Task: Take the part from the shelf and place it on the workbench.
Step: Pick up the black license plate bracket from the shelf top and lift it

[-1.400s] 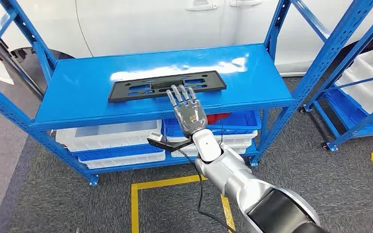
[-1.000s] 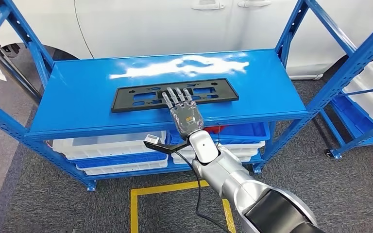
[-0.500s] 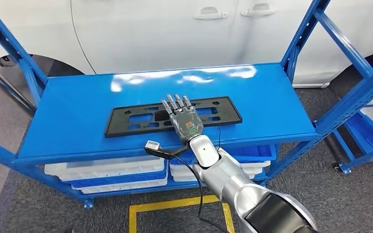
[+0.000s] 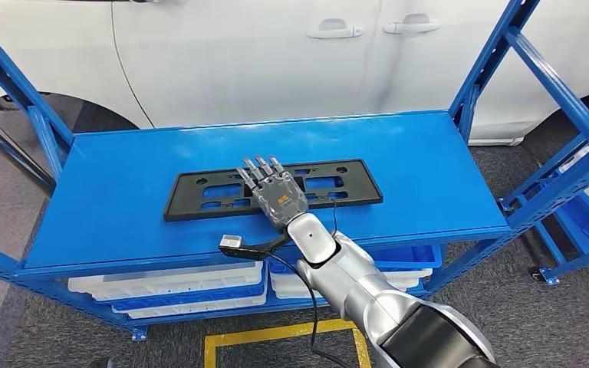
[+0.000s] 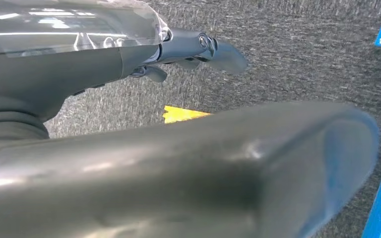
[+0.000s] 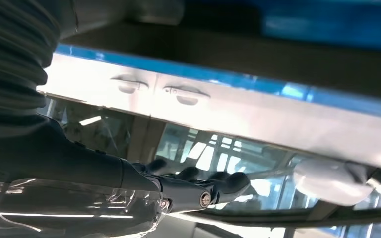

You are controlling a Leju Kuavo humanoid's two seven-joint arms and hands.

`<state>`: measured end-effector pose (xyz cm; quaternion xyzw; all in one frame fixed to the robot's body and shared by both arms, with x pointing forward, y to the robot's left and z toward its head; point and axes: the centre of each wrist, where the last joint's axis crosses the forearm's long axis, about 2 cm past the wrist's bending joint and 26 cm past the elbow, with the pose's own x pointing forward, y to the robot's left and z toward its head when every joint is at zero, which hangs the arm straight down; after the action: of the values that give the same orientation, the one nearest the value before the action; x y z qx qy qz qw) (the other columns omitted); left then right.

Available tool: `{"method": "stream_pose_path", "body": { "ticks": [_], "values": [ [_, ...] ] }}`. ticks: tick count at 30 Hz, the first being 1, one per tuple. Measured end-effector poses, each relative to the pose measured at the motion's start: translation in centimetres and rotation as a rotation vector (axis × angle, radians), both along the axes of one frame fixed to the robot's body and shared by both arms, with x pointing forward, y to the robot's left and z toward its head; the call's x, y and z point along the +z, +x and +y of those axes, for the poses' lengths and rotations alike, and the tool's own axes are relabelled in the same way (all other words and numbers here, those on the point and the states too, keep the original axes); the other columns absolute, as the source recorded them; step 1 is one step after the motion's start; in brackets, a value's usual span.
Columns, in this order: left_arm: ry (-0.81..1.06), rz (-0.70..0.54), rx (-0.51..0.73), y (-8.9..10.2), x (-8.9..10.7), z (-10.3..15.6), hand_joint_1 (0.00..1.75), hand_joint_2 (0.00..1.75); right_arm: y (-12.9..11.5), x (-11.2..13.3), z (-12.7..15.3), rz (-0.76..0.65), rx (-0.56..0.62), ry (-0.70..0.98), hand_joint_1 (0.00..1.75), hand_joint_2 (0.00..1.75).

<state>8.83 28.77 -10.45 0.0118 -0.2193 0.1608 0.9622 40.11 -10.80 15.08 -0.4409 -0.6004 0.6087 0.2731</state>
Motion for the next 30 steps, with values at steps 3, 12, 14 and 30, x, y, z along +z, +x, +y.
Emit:
{"method": "stream_pose_path", "body": {
  "ticks": [3, 12, 14, 30],
  "values": [
    [-0.002, -0.010, 0.011, 0.2, 0.0, 0.0, 0.00, 0.00, 0.1, 0.3, 0.3, 0.020, -0.004, -0.024, 1.75, 1.75],
    [-0.008, -0.048, 0.048, 0.3, 0.1, -0.2, 0.00, 0.00, 0.2, 0.7, 0.8, 0.033, -0.003, -0.083, 1.33, 1.75],
    [-0.010, -0.062, 0.057, 0.5, 0.1, -0.2, 0.00, 0.00, 0.3, 0.9, 0.9, 0.028, 0.001, -0.090, 1.33, 1.75],
    [-0.032, -0.188, 0.036, 1.4, 0.3, -0.4, 0.00, 0.00, 0.6, 0.9, -0.1, -0.006, 0.002, -0.067, 1.61, 1.75]
  ]
}}
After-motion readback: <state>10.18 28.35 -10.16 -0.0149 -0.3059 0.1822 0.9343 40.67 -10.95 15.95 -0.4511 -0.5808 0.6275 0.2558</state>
